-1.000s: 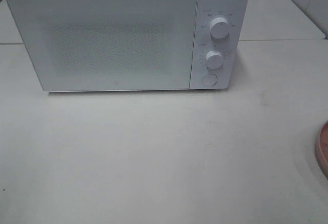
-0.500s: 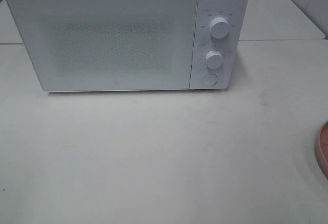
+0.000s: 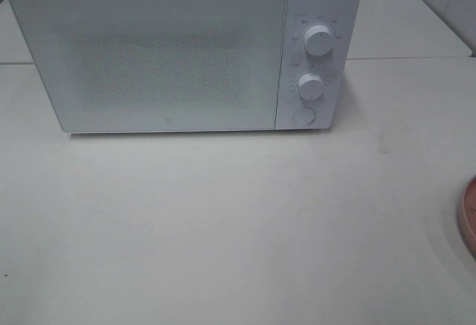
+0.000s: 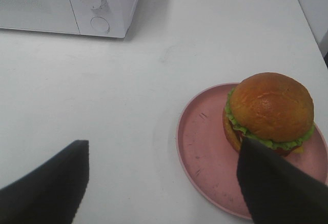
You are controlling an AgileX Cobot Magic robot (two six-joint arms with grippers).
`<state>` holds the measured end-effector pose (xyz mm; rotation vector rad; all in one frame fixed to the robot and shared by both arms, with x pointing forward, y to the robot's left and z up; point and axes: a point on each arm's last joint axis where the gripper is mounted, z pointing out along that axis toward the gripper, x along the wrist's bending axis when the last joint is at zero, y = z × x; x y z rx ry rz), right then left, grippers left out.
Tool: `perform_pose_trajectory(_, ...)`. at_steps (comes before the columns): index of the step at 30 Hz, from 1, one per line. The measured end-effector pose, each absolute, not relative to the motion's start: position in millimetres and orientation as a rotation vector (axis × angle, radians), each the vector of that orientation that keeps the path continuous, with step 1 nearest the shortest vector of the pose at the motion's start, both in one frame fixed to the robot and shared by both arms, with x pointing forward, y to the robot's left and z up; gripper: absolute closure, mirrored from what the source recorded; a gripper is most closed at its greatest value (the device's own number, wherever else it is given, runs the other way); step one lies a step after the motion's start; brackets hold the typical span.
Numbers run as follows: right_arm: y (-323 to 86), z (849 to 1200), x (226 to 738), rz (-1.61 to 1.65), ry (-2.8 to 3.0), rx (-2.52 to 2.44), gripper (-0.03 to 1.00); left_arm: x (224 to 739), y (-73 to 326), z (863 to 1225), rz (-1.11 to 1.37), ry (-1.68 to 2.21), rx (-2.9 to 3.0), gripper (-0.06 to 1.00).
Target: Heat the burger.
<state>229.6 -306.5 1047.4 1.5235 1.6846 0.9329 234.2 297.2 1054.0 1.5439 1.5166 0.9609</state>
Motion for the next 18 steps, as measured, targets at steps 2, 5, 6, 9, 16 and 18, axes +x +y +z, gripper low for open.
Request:
perform_pose_trajectory(2,-306.5,1047.4,229.6,0.933,1.685,1.523,0.2,234.2,297.2,1054.0,0.961,1.517,1.544,-0.05)
perform_pose_trajectory(5,-306.5,1047.4,229.6,0.933,1.685,1.523,0.2,234.2,297.2,1054.0,0.961,1.517,1.544,-0.05)
perform_pose_trajectory(6,-306.5,1047.4,229.6,0.933,1.685,1.523,0.2,234.2,297.2,1054.0,0.961,1.517,1.544,-0.05)
perform_pose_trajectory(9,-306.5,1047.4,229.6,0.933,1.685,1.523,0.2,234.2,297.2,1054.0,0.961,1.517,1.544,-0.05)
perform_pose_trajectory(16,-306.5,1047.4,229.6,0.933,1.685,1.523,0.2,234.2,297.2,1054.0,0.961,1.517,1.544,-0.05)
perform_pose_trajectory(18,-306.5,1047.4,229.6,0.933,1.685,1.523,0.2,234.2,297.2,1054.0,0.961,1.517,1.544,-0.05)
